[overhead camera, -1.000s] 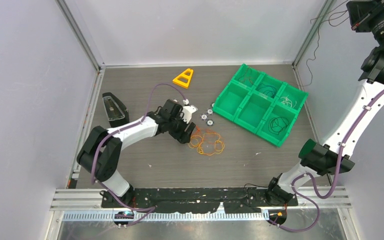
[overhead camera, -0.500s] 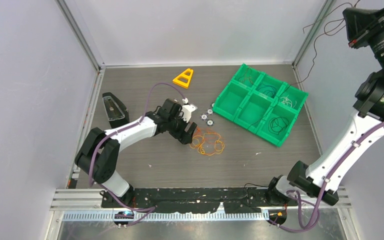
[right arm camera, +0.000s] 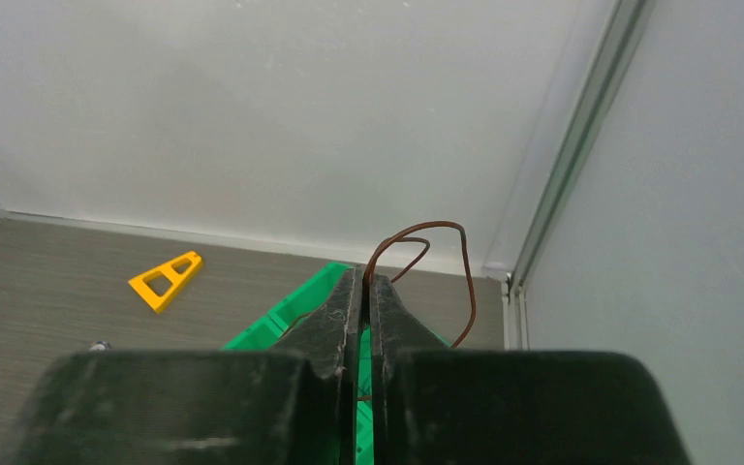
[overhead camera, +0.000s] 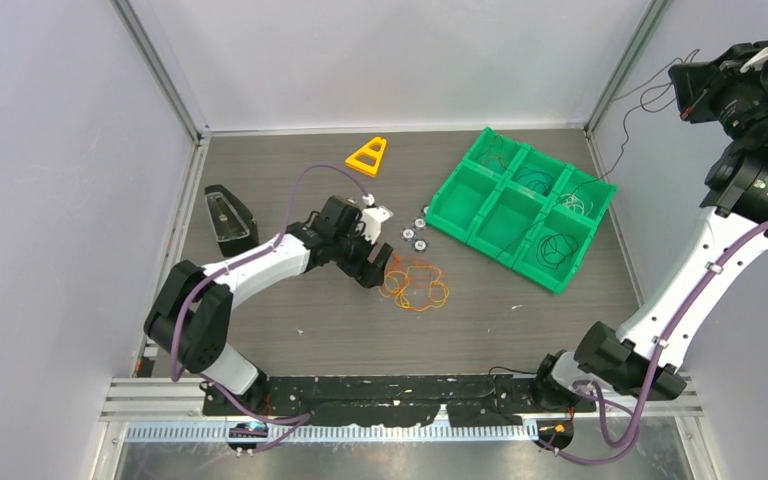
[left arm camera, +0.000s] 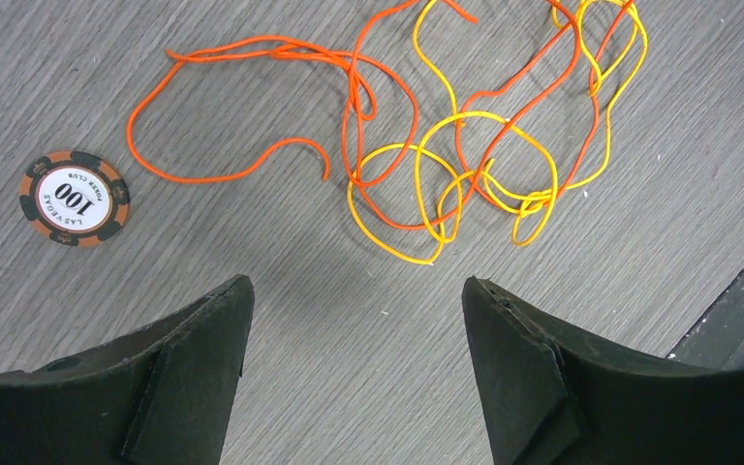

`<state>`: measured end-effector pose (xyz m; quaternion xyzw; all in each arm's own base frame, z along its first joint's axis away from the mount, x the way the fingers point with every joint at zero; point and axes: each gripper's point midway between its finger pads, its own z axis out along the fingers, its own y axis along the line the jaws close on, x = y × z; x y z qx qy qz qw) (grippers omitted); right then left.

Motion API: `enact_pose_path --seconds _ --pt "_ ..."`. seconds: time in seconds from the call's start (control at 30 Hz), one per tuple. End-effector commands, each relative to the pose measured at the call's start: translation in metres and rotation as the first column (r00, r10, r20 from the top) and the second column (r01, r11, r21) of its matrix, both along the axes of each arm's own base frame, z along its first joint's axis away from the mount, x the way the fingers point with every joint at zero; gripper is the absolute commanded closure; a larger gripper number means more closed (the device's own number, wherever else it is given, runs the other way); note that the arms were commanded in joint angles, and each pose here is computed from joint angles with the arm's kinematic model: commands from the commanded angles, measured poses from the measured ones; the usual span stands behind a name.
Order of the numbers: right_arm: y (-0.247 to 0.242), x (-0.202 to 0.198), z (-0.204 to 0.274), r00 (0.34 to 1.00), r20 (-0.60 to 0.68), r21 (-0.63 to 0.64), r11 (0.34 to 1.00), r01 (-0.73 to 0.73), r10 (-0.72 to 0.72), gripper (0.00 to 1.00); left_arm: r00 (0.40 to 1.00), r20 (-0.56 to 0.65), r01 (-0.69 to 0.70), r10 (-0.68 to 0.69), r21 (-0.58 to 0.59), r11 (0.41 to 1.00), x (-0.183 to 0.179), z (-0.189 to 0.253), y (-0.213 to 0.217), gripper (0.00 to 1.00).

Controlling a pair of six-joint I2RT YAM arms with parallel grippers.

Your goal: Untangle the cables

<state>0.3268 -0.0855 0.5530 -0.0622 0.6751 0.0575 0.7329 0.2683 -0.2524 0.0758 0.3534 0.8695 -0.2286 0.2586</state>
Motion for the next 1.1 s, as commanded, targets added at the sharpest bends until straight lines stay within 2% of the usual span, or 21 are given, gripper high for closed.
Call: enact_pose_path --seconds 0.0,0.13,0.27,0.4,0.53,0.63,0.7,0.87,1.07 --pt "-0.021 0.004 -0.011 0.996 -0.018 -0.107 0.991 0.079 -0.082 0.95 0.999 0.036 0.001 0.000 -0.028 1.000 0.006 0.015 -0.001 0.19" --pt "-0.036 0.018 -0.034 0.993 -0.061 -0.105 0.990 0.093 -0.100 0.95 0.999 0.038 -0.002 0.003 -0.030 1.000 0.007 0.016 -0.001 0.19" --pt "-0.055 0.033 -0.056 0.988 -0.078 -0.162 0.979 0.121 -0.135 0.95 0.999 0.033 -0.007 0.008 -0.027 1.000 0.008 0.015 0.000 0.19" --pt "-0.065 0.036 -0.042 0.986 -0.053 -0.189 0.972 0.143 -0.155 0.95 0.999 0.034 -0.014 0.014 -0.021 1.000 0.009 0.014 0.003 0.19" --pt "-0.027 0.019 0.006 0.999 0.034 -0.144 0.989 0.023 -0.019 0.95 0.999 0.038 -0.014 0.015 -0.019 1.000 0.010 0.015 0.004 0.19" --pt "0.015 -0.005 0.041 0.988 0.105 -0.073 0.992 -0.106 0.113 0.95 0.999 0.049 -0.014 0.015 -0.020 1.000 0.011 0.017 0.005 0.19" --pt "0.031 -0.018 0.057 0.977 0.145 -0.077 0.987 -0.143 0.153 0.95 0.999 0.051 -0.014 0.015 -0.019 1.000 0.011 0.017 0.005 0.19" --pt "0.056 -0.044 0.072 0.966 0.175 -0.108 0.979 -0.173 0.190 0.95 0.999 0.051 -0.018 0.019 -0.024 1.000 0.011 0.019 0.005 0.15" --pt "0.067 -0.060 0.065 0.974 0.150 -0.105 0.982 -0.157 0.172 0.95 0.999 0.046 -0.018 0.019 -0.019 1.000 0.008 0.018 0.007 0.12"
